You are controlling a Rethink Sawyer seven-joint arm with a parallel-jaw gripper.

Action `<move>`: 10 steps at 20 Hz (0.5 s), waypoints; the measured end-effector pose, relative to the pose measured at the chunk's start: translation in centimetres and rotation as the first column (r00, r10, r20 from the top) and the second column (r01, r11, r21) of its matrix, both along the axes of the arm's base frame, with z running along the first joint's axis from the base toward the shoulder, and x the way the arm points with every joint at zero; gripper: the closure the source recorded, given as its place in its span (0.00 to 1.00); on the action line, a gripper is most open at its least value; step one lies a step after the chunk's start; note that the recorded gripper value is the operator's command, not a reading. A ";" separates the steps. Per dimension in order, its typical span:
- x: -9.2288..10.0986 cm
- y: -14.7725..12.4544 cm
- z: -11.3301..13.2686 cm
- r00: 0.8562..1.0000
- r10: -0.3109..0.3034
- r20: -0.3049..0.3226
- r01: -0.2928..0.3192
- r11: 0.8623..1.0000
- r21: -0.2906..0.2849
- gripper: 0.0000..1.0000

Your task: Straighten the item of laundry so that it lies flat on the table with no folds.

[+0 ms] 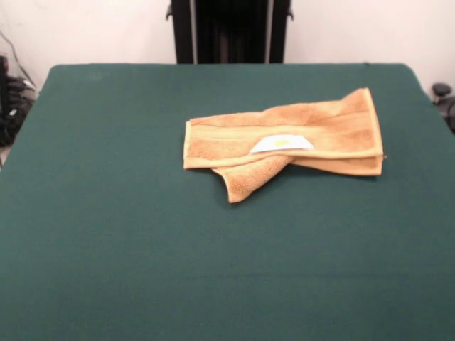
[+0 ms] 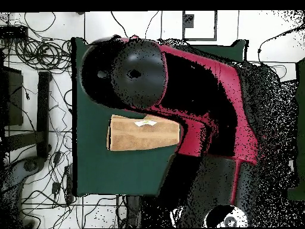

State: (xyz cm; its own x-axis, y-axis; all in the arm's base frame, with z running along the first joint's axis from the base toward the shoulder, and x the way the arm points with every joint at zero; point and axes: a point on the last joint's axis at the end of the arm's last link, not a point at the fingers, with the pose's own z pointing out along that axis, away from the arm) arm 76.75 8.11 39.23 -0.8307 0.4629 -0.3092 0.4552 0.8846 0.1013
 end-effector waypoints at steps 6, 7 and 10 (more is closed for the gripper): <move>-0.6 -0.2 -2.5 1.000 -0.006 0.001 0.006 1.000 0.006 0.00; -0.7 -0.2 -2.8 1.000 -0.007 0.002 0.007 1.000 0.005 0.00; -1.0 -0.3 -3.5 1.000 -0.009 0.005 0.009 1.000 0.001 0.00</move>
